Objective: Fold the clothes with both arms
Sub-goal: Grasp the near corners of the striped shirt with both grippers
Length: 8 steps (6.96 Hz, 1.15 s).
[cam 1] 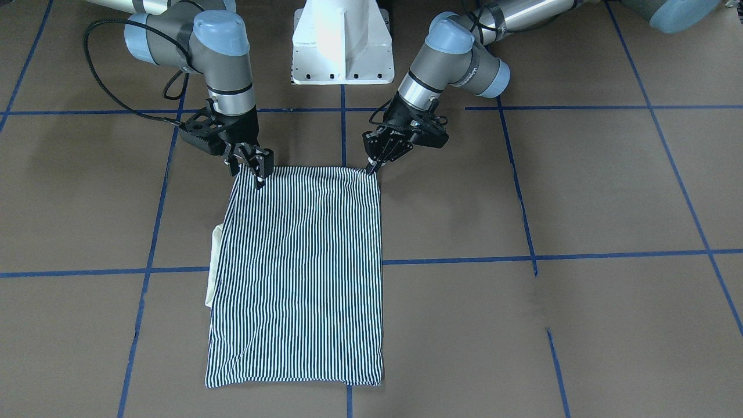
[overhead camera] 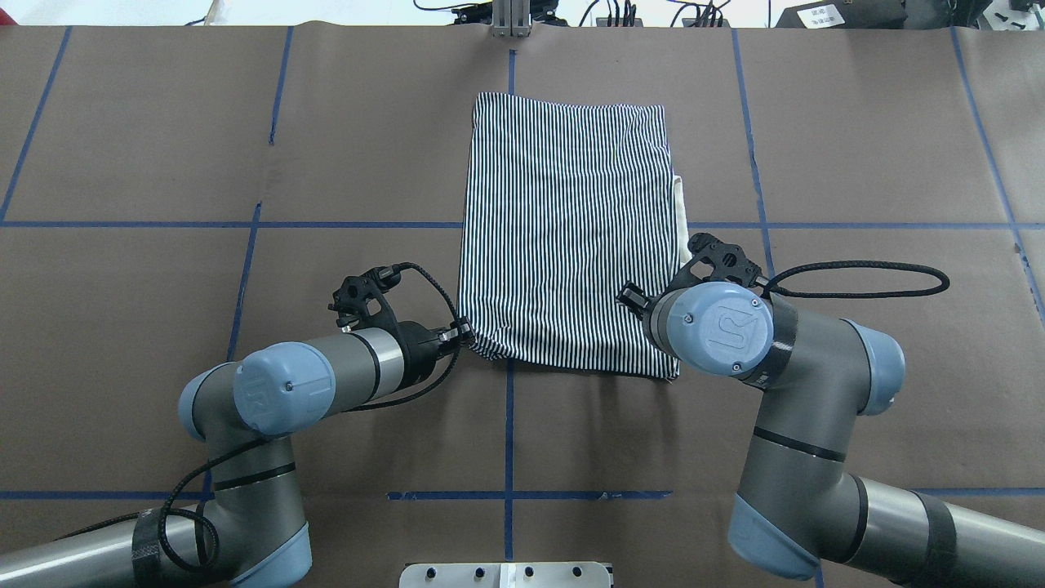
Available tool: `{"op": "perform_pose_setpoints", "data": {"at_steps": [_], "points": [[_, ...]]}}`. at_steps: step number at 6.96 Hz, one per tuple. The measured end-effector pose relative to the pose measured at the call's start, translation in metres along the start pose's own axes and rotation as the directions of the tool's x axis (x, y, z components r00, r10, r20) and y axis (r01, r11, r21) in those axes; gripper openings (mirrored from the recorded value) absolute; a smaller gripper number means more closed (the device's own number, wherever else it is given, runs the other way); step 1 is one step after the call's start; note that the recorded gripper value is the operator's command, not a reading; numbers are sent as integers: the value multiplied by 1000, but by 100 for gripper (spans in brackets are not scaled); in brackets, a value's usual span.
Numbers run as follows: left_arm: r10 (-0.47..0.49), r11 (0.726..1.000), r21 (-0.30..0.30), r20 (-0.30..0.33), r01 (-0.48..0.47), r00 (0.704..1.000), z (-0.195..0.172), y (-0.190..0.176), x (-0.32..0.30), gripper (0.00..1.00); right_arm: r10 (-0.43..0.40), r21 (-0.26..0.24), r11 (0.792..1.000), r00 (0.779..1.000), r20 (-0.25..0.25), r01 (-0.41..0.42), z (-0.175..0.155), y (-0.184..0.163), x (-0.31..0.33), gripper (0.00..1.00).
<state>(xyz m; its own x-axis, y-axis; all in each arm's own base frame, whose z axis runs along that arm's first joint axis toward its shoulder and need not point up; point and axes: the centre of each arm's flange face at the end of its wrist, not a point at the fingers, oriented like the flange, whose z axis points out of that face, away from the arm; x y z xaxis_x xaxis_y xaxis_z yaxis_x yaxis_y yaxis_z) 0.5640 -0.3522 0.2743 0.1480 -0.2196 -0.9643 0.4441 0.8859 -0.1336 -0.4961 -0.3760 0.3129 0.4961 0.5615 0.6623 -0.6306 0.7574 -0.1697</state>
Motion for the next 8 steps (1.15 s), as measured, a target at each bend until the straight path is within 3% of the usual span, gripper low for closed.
{"op": "perform_pose_setpoints", "data": {"at_steps": [8], "points": [[1, 1000, 18, -2, -1, 1000, -2, -3, -1, 0, -16, -9, 1000, 996, -93, 15, 24, 43, -9, 69]]}}
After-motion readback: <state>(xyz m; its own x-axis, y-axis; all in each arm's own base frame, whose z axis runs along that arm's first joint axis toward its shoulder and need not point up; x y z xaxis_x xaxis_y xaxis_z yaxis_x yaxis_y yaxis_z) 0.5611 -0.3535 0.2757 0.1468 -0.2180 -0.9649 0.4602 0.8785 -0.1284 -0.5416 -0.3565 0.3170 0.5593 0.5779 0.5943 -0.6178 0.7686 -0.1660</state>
